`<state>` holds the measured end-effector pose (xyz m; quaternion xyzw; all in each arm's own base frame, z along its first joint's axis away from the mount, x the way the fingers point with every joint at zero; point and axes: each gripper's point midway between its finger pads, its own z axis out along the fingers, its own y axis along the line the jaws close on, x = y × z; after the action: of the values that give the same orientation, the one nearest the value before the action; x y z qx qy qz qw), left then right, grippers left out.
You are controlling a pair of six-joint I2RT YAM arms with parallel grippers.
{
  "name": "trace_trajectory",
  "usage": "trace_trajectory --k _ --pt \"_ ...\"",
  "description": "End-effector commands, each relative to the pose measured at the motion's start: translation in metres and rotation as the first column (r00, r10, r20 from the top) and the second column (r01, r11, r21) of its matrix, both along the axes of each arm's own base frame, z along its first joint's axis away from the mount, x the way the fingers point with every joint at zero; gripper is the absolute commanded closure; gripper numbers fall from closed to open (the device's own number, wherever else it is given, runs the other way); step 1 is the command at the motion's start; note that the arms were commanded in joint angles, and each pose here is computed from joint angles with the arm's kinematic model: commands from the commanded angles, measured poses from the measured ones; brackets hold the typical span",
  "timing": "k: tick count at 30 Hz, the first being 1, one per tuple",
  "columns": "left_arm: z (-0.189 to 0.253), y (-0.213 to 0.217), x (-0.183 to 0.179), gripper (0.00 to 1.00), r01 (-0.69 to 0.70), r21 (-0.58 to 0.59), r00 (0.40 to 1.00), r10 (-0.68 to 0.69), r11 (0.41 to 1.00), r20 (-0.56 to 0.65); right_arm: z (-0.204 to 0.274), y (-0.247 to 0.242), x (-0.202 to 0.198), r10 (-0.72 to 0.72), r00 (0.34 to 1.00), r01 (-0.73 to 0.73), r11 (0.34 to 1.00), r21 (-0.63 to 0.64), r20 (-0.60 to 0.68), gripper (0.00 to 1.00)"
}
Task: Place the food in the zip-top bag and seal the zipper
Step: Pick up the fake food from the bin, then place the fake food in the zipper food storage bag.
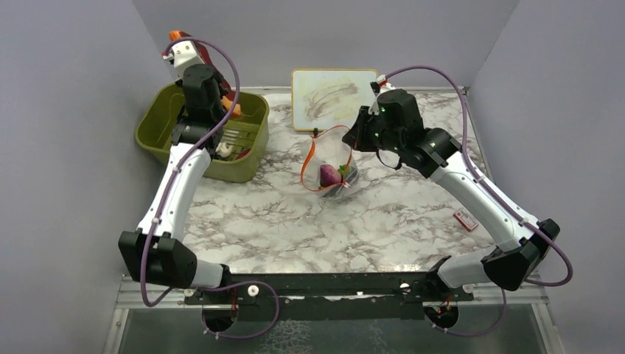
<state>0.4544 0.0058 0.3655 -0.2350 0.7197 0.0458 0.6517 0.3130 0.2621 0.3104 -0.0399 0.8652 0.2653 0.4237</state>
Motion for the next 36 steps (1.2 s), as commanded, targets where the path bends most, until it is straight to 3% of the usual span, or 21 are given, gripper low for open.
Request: trace_trajectory --k 1,8,12,17,21,25,32,36 --pt "0.057 -0.032 -0.012 1.0 0.225 0.075 0.945 -0.236 0.971 0.227 0.027 0.014 0.0 -0.002 0.997 -0.013 0.982 0.187 0.081 0.99" --pt "0.077 -0.096 -0.058 1.0 0.494 0.129 0.81 -0.509 0.86 0.292 0.012 0.027 0.001 0.051 0.997 -0.062 0.979 0.196 0.064 0.99" --pt "0.09 -0.145 -0.09 1.0 0.658 0.163 0.678 -0.672 0.735 0.296 0.005 0.036 -0.002 0.071 0.997 -0.07 0.969 0.238 0.008 0.99" --pt "0.1 -0.186 -0.128 1.0 0.809 0.106 0.511 -0.781 0.578 0.358 0.004 0.043 -0.003 0.054 0.998 -0.043 0.947 0.318 -0.026 0.99" --pt "0.113 -0.201 -0.154 1.0 0.877 0.095 0.392 -0.816 0.471 0.424 0.006 0.044 0.003 0.031 0.999 -0.019 0.943 0.331 -0.031 0.99" --pt "0.123 -0.212 -0.173 1.0 0.911 0.122 0.311 -0.849 0.395 0.427 0.006 0.043 0.007 0.006 0.999 0.006 0.943 0.332 -0.036 0.99" --pt "0.104 -0.233 -0.21 1.0 0.942 0.275 0.08 -0.923 0.194 0.377 0.019 0.049 -0.002 0.055 0.998 -0.043 0.922 0.385 -0.02 0.99" --pt "0.077 -0.236 -0.215 1.0 0.926 0.347 0.041 -0.953 0.149 0.3 0.026 0.05 -0.014 0.104 0.995 -0.091 0.907 0.41 -0.009 0.99"
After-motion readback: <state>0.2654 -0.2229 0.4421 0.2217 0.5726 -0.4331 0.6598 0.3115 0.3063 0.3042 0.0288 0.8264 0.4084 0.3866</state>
